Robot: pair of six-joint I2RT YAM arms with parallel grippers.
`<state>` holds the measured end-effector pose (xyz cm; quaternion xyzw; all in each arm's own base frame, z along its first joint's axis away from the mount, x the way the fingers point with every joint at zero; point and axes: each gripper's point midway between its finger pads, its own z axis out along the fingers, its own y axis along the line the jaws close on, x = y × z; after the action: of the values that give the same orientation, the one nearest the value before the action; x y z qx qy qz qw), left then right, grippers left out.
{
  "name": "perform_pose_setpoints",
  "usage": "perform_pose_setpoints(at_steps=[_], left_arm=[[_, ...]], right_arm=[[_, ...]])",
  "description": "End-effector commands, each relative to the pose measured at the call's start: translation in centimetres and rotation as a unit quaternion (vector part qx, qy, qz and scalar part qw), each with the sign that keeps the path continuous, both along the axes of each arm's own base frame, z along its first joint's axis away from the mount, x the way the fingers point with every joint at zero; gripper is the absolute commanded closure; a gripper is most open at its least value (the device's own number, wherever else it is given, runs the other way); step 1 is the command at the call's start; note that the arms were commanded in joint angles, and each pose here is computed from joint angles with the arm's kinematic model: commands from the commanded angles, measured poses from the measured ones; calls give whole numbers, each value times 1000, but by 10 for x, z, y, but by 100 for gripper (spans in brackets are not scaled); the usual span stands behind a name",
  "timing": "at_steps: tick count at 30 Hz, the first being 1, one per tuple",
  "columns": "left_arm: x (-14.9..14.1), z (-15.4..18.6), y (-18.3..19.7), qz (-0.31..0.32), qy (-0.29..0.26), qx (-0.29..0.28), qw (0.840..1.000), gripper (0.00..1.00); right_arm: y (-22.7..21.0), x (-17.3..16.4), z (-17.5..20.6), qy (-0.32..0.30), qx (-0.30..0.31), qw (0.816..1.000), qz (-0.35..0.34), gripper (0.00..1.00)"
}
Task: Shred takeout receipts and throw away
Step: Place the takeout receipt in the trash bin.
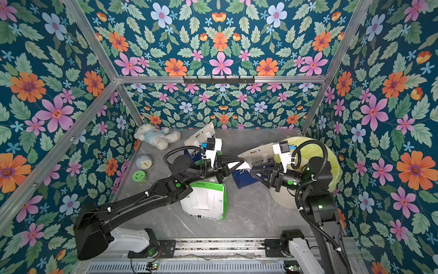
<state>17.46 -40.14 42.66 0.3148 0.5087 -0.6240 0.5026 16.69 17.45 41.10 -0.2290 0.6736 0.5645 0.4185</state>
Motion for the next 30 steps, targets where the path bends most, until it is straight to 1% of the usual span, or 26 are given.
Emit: perform_pose_setpoints(at_steps=[1,4,7,11,14,16,21,25,26,30], left_arm=[[-5,16,3,-14,0,-33,999,100],[-6,16,3,-19,3,-35,999,100],[-8,15,2,-24,3,-43,999,100],[-9,13,-2,-31,5,-43,999,100],[-11,14,-2,-35,4,-44,998,100],[-12,16,0,-36,3,-46,998,100],[-15,18,3,-35,0,-44,998,100],[-17,17,3,-38,-1,-43,998,100],[-17,17,3,-38,-1,-43,998,100],[-16,16,1,-39,0,-43,998,100]], right_arm=[[3,-2,3,-18,-2,1000,11,57],[3,1,2,-19,-2,1000,7,57],[4,3,3,-22,0,1000,2,53],[10,5,0,-19,-3,1000,6,52],[12,9,-6,-17,-16,1000,-5,44],[11,13,-7,-16,-20,1000,-17,43],[5,26,-15,-10,-42,997,-58,43],[6,28,-14,-8,-37,998,-57,43],[7,27,-13,-10,-32,998,-51,44],[13,21,-5,-19,-18,999,-27,55]])
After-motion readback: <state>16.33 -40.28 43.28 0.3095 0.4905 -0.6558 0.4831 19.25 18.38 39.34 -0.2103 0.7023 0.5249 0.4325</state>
